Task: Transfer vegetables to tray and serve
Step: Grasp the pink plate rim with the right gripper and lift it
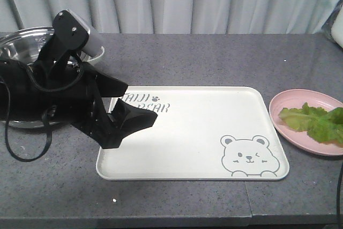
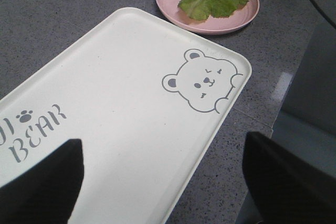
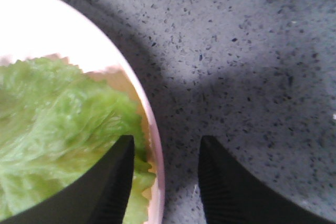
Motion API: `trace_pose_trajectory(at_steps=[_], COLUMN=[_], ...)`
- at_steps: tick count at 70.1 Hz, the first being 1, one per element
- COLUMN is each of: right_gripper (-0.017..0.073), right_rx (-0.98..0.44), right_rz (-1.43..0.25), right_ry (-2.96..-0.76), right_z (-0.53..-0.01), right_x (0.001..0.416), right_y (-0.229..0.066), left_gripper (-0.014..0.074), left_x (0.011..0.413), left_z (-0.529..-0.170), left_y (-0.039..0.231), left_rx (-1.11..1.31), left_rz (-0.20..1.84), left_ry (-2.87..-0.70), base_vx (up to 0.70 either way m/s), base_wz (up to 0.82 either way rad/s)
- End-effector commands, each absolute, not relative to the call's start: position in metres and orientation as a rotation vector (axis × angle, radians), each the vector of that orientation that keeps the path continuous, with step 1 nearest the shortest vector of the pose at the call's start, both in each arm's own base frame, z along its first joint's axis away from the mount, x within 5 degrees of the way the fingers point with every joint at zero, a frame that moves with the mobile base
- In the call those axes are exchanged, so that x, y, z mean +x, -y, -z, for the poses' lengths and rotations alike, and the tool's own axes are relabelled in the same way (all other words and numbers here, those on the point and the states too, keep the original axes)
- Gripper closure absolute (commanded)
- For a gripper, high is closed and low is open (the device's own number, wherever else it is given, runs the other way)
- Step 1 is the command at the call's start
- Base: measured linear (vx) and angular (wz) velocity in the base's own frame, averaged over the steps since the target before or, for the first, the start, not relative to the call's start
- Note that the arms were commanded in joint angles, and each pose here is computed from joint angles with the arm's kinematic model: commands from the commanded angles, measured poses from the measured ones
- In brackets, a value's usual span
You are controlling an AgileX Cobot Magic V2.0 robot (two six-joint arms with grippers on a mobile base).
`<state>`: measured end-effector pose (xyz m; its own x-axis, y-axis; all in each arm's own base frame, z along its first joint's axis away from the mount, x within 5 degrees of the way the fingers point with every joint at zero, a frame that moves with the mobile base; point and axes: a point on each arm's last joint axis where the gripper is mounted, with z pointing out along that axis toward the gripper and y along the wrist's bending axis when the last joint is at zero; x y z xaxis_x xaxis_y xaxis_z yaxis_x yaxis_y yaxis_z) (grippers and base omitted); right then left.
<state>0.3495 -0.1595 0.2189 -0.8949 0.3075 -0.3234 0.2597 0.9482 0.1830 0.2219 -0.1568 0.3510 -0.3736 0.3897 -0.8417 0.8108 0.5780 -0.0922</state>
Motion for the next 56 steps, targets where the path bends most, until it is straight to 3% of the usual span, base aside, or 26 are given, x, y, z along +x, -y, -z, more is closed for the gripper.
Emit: trace_pose_trajectory(at_steps=[1,14,38,56], right_gripper=[0.0287,0.0333,0.0573,0.0569], right_rx=[0.395,0.372,0.355,0.346], right_rz=[-0.181,-0.195,-0.2,-0.184], right_ry=[-2.668,-2.685,-2.703,-2.68], right_z=[-0.24,-0.235,-0.234,-0.245], right_x=[0.352,0.353,0.352,0.349], right_y=[0.161,0.16,0.16,0.159], left_gripper=[0.0011,0.0011,0.0011,0.0011], left_x=[0.218,0.218,0.218,0.218], left_z=[-0.371,-0.371,-0.371,-0.371], left_y=[0.155,0.155,0.155,0.155], left_rx=[0.897,0.897,0.897,0.897], left_rz=[0.668,0.668,0.668,0.668], left_ry=[-1.909,-1.909,-1.909,-1.909], base_vx=[0.0,0.0,0.0,0.0], base_wz=[0.0,0.0,0.0,0.0])
